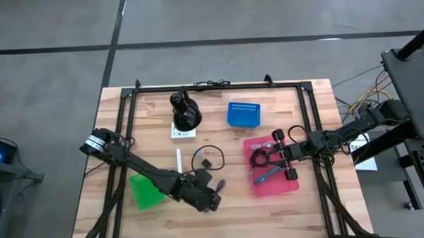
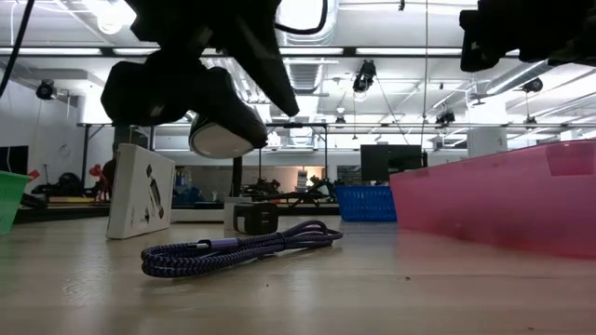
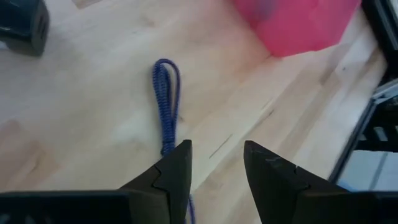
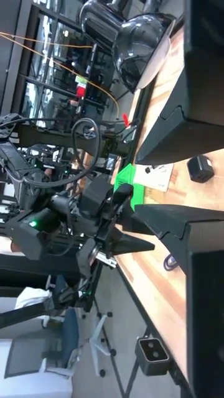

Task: Pick and place items into bin
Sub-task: Put the purple charger cable into the pink bin

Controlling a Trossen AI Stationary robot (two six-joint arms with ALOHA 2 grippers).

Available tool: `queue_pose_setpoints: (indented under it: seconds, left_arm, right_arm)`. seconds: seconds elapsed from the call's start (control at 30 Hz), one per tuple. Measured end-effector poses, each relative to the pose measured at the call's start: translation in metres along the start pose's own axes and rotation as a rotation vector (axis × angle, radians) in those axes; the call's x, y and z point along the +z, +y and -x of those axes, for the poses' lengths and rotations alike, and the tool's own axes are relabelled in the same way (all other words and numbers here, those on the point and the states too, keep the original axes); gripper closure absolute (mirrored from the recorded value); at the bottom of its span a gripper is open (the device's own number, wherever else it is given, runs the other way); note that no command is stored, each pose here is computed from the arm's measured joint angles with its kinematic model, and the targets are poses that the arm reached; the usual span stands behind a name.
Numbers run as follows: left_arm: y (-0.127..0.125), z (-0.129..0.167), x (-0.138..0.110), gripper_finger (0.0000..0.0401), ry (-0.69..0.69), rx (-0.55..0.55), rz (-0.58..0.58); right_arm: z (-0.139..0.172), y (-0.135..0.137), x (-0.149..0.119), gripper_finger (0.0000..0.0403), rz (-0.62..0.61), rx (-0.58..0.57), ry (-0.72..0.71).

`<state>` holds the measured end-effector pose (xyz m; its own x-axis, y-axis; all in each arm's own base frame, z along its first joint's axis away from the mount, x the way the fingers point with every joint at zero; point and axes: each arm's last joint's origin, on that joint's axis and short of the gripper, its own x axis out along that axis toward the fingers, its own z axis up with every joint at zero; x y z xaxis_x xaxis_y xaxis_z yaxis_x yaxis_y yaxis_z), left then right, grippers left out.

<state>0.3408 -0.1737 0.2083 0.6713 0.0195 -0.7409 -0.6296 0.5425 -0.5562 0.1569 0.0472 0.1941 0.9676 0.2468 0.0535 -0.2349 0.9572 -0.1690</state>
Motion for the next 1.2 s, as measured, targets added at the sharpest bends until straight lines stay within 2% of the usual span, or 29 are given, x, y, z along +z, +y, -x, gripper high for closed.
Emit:
queue_pose_setpoints:
  seconds: [0.3, 0.7, 0.83, 1.03, 1.2]
  left_arm:
    - [0.004, 0.0, -0.001, 0.0272, 0.008, 0.039, 0.029]
    - [0.001, 0.002, 0.0, 0.0272, 0.009, 0.036, 0.025]
    - [-0.008, 0.0, 0.001, 0.0272, 0.003, 0.028, 0.014]
    - [-0.019, -0.011, -0.002, 0.0272, 0.054, 0.142, -0.028]
    - [-0.035, -0.011, 0.001, 0.0272, 0.048, 0.118, -0.018]
  right_arm:
    - [0.0, 0.0, -0.002, 0.0314, 0.016, 0.002, 0.016]
    - [0.0, 0.001, -0.004, 0.0303, 0.013, 0.006, 0.039]
    - [0.0, 0.001, -0.004, 0.0305, 0.013, 0.006, 0.04]
    - [0.0, 0.001, -0.005, 0.0312, 0.013, 0.006, 0.046]
    - [0.0, 0.001, -0.006, 0.0308, 0.014, 0.008, 0.053]
